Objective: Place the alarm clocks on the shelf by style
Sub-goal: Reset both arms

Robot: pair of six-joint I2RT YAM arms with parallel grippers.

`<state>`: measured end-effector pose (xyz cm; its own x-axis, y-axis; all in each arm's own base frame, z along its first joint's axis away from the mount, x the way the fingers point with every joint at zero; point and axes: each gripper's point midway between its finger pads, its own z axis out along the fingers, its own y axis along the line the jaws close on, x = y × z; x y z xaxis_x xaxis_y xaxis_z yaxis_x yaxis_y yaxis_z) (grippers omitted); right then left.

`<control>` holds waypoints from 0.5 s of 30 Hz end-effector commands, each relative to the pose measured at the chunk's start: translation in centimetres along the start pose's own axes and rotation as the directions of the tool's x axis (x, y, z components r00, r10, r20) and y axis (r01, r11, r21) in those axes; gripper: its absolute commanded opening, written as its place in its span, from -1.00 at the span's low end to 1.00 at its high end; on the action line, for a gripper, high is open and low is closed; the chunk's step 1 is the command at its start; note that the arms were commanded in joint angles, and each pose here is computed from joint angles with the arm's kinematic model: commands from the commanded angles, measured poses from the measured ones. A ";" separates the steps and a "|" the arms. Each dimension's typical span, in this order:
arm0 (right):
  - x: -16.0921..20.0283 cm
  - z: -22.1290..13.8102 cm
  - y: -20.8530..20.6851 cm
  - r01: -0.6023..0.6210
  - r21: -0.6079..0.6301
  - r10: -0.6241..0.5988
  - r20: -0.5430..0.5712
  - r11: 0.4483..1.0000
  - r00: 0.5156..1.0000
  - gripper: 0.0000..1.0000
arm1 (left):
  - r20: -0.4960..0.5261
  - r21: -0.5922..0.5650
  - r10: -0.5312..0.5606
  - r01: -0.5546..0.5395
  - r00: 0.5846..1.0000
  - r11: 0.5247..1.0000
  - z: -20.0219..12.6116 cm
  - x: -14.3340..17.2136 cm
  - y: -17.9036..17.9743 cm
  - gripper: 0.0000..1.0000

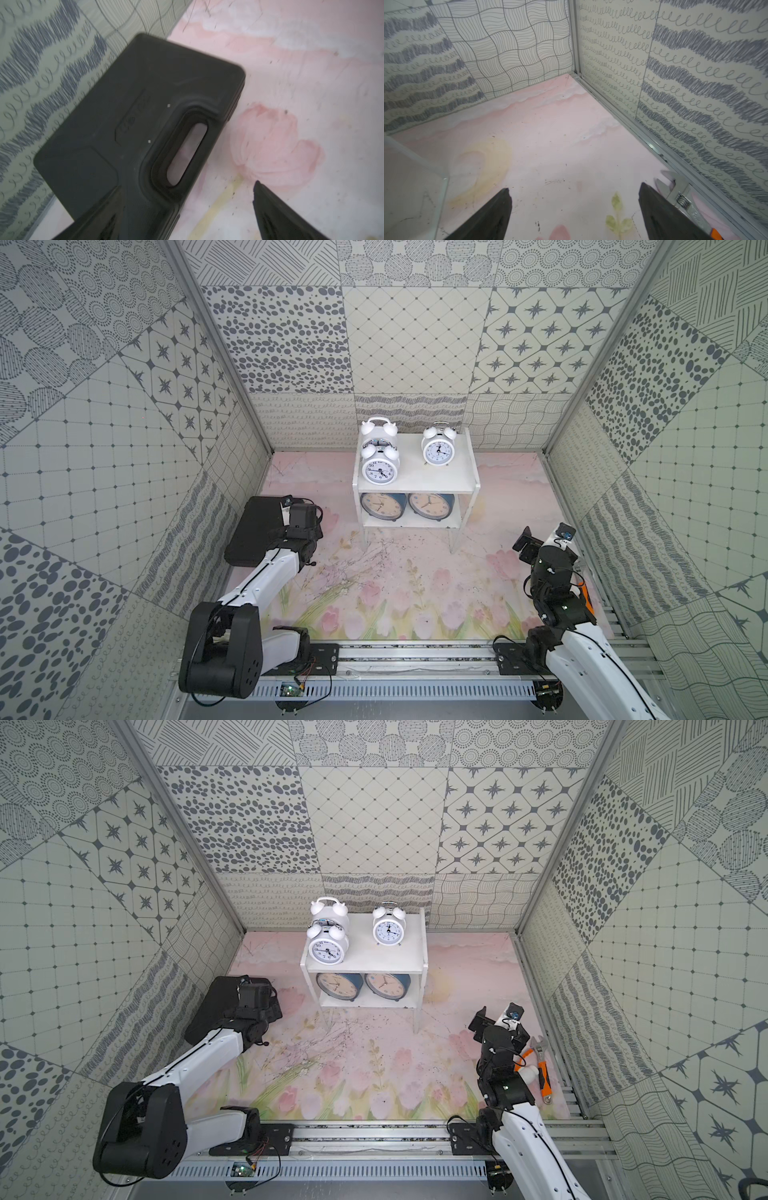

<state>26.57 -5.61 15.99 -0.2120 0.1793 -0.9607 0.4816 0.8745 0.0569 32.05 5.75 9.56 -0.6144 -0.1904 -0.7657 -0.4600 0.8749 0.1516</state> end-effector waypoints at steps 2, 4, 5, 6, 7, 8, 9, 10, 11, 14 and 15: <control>0.4 1.6 -0.8 0.029 0.073 -0.033 0.051 0.997 0.998 0.99 | 0.247 0.109 -0.131 0.106 0.960 0.988 0.6 -2.1 -0.6 0.99; 0.7 2.7 0.0 0.023 0.056 -0.025 0.033 0.998 0.999 0.99 | 0.305 0.132 -0.205 0.172 0.930 0.976 0.5 -2.8 0.0 0.99; 0.5 3.3 0.8 0.004 0.014 -0.005 0.062 1.000 0.998 0.99 | 0.338 0.151 -0.245 0.204 0.909 0.967 0.3 -3.0 0.3 0.99; 0.4 3.8 1.5 -0.015 -0.024 0.017 0.085 1.000 0.996 0.99 | 0.366 0.160 -0.267 0.223 0.891 0.962 0.2 -3.0 0.6 0.99; 0.2 4.4 2.2 -0.025 -0.071 0.033 0.112 0.997 0.993 0.99 | 0.386 0.149 -0.273 0.233 0.881 0.961 0.4 -3.1 1.0 0.99; 0.2 5.0 2.9 -0.012 -0.099 0.024 0.120 0.995 0.992 0.99 | 0.393 0.157 -0.268 0.223 0.880 0.962 0.5 -3.2 0.7 0.99; 0.1 5.6 3.8 0.009 -0.140 0.010 0.128 0.990 0.992 0.99 | 0.388 0.186 -0.266 0.207 0.882 0.960 0.8 -3.2 0.1 0.99; -0.2 6.1 5.0 0.033 -0.193 -0.004 0.147 0.981 0.989 0.99 | 0.387 0.220 -0.258 0.183 0.885 0.958 1.1 -3.3 -0.8 0.99; 0.2 6.7 5.9 0.044 -0.238 -0.011 0.137 0.970 0.991 0.99 | 0.388 0.242 -0.243 0.156 0.889 0.958 1.4 -3.2 -1.5 1.00; 2.6 8.3 8.2 0.077 -0.351 -0.035 0.123 0.933 0.992 0.99 | 0.361 0.339 -0.164 0.035 0.918 0.940 1.9 -3.1 -4.6 0.99; 2.1 8.4 8.7 0.079 -0.377 -0.016 0.167 0.923 0.986 0.99 | 0.343 0.351 -0.136 0.007 0.929 0.936 2.5 -2.8 -5.3 0.99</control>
<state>34.79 -3.99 7.19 -0.3117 0.1237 -0.9421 0.2883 0.9571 0.0303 34.09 7.77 8.25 -0.3266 -0.1704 -0.9297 -0.5013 0.8651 0.0176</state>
